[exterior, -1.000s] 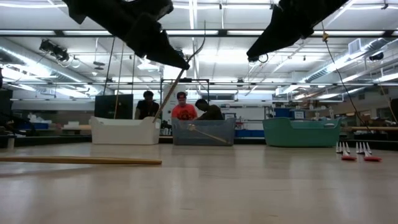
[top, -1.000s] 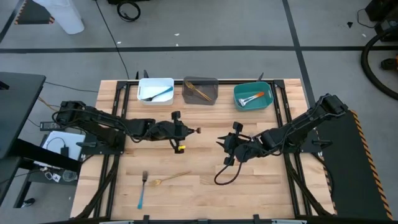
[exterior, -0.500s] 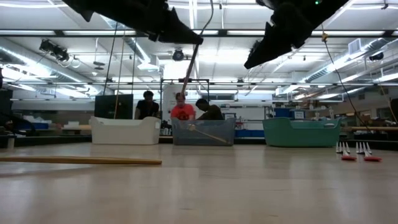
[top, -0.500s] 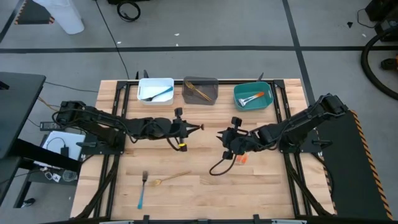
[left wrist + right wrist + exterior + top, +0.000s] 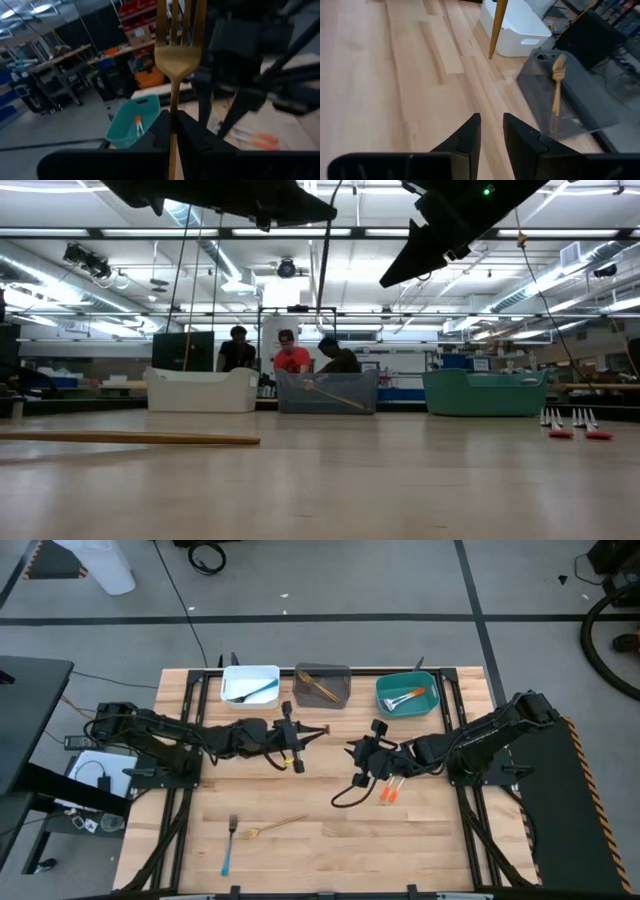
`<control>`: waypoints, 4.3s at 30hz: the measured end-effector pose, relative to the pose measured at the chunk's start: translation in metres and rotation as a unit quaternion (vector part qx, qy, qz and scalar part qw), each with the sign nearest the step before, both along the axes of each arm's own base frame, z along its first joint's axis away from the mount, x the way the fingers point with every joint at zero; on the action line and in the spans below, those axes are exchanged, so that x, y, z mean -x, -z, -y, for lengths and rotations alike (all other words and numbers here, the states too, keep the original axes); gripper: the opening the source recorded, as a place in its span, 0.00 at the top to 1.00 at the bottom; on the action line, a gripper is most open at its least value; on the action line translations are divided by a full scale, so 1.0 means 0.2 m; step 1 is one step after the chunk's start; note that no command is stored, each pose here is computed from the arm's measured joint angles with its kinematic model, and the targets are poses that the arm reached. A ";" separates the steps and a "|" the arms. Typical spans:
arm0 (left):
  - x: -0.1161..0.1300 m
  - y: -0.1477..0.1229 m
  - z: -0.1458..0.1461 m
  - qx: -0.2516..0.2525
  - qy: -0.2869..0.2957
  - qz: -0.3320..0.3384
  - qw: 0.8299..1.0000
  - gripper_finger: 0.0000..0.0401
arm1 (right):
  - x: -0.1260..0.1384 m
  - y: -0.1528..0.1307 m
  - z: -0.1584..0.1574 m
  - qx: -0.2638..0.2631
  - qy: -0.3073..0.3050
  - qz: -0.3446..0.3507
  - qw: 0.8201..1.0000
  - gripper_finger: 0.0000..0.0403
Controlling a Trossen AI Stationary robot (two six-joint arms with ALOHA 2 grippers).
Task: Sort silverware by color (type)
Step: Put the top gold fork into the black bin
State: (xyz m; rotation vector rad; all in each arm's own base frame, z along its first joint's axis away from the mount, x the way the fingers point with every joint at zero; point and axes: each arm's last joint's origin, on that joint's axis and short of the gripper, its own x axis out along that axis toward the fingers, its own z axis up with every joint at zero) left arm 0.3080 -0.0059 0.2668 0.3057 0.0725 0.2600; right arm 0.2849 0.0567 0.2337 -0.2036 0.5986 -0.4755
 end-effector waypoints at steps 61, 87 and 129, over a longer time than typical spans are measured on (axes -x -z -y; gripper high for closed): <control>0.01 -0.16 -0.07 -0.053 0.126 0.158 0.978 0.95 | 0.00 -0.20 0.12 -0.001 -0.050 0.098 0.994 0.46; 0.01 -0.15 -0.04 -0.026 0.156 0.168 0.973 0.95 | -0.08 -0.29 0.14 0.095 -0.131 0.171 0.972 0.54; 0.06 -0.06 -0.05 0.055 0.059 -0.006 0.997 0.60 | -0.08 -0.21 0.15 0.031 -0.112 0.128 0.985 0.91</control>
